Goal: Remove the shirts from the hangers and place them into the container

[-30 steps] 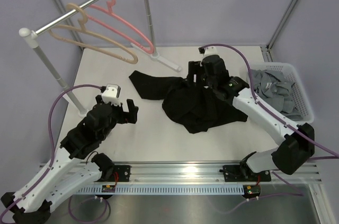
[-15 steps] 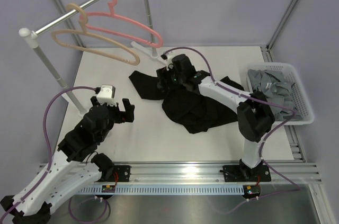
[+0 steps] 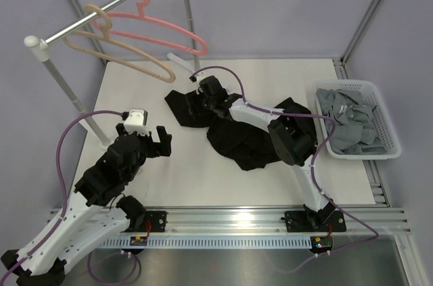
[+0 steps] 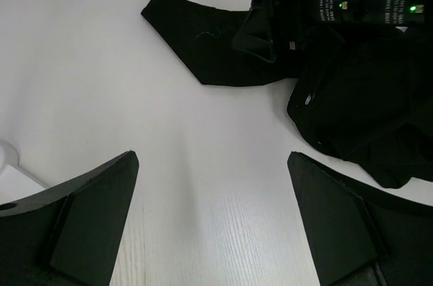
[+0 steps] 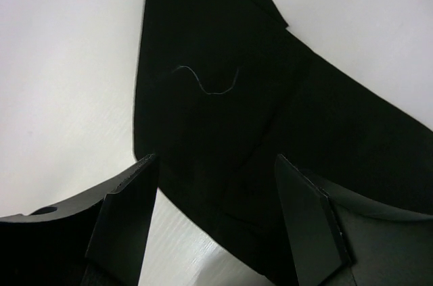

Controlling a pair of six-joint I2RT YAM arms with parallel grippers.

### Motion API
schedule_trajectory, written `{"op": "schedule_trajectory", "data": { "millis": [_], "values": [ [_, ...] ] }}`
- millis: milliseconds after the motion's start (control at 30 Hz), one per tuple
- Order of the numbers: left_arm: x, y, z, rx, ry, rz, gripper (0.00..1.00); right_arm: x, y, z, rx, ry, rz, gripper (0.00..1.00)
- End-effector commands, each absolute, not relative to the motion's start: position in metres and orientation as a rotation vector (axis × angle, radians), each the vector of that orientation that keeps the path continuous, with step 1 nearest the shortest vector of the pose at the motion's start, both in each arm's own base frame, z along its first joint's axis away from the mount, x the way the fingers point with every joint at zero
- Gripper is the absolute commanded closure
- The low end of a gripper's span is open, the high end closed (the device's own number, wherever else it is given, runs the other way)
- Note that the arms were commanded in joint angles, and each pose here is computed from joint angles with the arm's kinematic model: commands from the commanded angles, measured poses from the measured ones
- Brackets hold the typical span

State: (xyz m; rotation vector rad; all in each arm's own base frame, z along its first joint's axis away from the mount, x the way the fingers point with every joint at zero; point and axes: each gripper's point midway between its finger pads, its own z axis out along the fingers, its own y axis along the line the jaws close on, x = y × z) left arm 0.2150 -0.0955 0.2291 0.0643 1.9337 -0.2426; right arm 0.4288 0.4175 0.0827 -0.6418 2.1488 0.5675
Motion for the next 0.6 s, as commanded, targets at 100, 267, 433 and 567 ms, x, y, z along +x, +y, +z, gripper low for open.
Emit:
{"op": "schedule_trajectory", "data": {
  "millis": [100,267,433,567],
  "values": [
    [0.220,-0.094,0.237,0.019,1.899,-0.248,0.01,0.436,0.427,0.062,-0.601,2.191,0.474,0.23],
    [0.220,-0.095,0.237,0.022,1.900,-0.252,0.01,0.431,0.427,0.044,-0.615,2.212,0.402,0.25],
    [0.220,-0.095,0.237,0.021,1.898,-0.254,0.01,0.424,0.422,0.034,-0.628,2.282,0.315,0.37],
    [0.219,-0.094,0.239,0.020,1.891,-0.257,0.01,0.419,0.416,0.030,-0.604,2.309,0.254,0.43]
  ]
}}
